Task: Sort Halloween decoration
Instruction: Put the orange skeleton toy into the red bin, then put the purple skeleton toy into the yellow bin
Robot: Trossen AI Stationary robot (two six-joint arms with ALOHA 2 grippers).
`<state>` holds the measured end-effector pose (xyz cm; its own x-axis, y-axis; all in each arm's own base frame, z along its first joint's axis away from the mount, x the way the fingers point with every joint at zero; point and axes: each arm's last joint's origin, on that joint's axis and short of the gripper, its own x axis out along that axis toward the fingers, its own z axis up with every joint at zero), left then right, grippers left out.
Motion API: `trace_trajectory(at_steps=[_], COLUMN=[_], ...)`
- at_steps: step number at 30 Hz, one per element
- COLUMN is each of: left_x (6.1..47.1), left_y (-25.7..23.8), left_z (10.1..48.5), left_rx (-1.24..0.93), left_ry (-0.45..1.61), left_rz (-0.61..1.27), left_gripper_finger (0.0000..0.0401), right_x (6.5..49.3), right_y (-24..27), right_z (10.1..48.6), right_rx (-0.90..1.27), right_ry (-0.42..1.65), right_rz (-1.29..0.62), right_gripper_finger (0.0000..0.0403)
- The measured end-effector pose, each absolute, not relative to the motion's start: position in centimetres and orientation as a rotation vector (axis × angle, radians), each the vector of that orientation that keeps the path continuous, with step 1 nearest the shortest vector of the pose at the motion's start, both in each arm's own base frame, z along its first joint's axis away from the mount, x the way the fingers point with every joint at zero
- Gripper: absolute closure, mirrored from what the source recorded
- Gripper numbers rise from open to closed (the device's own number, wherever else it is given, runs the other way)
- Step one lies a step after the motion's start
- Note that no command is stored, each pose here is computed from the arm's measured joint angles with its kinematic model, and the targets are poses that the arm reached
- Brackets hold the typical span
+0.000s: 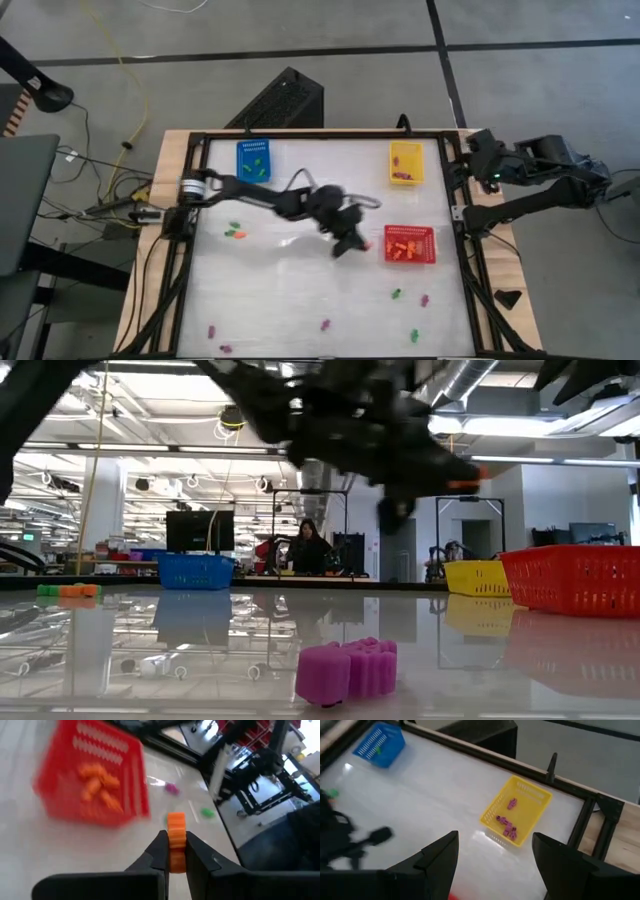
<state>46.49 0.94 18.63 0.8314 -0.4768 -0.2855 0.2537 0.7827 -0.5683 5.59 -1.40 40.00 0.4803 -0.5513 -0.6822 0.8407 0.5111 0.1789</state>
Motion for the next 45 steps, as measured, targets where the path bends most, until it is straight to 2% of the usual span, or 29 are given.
trace_trajectory(at_steps=[5,9,15,17,25,30,34,39,42,45], left_x=[52.4,55.6,57.8,58.1,58.1,58.0,57.0,53.3,51.5,51.0], left_y=[2.9,2.2,0.9,0.6,1.5,2.9,2.7,-4.0,-6.1,-5.5], left_z=[19.2,19.0,18.7,18.7,18.8,18.9,18.9,21.1,22.1,23.3], left_rx=[-0.508,-0.443,-0.283,-0.230,-0.327,-0.491,-0.582,-0.430,-0.425,-0.361], left_ry=[0.428,0.484,0.583,0.549,0.542,0.568,0.693,0.981,1.122,1.122], left_rz=[-0.431,-0.443,-0.308,-0.288,-0.270,-0.331,-0.469,-0.584,-0.532,-0.420], left_gripper_finger=[0.0383,0.0383,0.0383,0.0370,0.0235,0.0174,0.0161,0.0160,0.0159,0.0159], right_x=[3.6,1.9,0.2,-0.1,0.2,0.3,0.2,0.3,0.3,0.6], right_y=[-1.5,-1.6,-1.7,-1.7,-1.6,-1.6,-1.6,-1.6,-1.6,-1.6], right_z=[40.2,40.2,40.1,40.0,39.8,39.8,39.8,39.8,39.8,39.3], right_rx=[0.577,0.606,0.656,0.662,0.638,0.629,0.621,0.603,0.598,0.586], right_ry=[0.541,0.491,0.432,0.424,0.452,0.458,0.460,0.468,0.467,0.485], right_rz=[-0.887,-0.870,-0.855,-0.851,-0.841,-0.840,-0.838,-0.833,-0.837,-0.847], right_gripper_finger=[0.0122,0.0122,0.0122,0.0122,0.0122,0.0122,0.0122,0.0122,0.0122,0.0122])
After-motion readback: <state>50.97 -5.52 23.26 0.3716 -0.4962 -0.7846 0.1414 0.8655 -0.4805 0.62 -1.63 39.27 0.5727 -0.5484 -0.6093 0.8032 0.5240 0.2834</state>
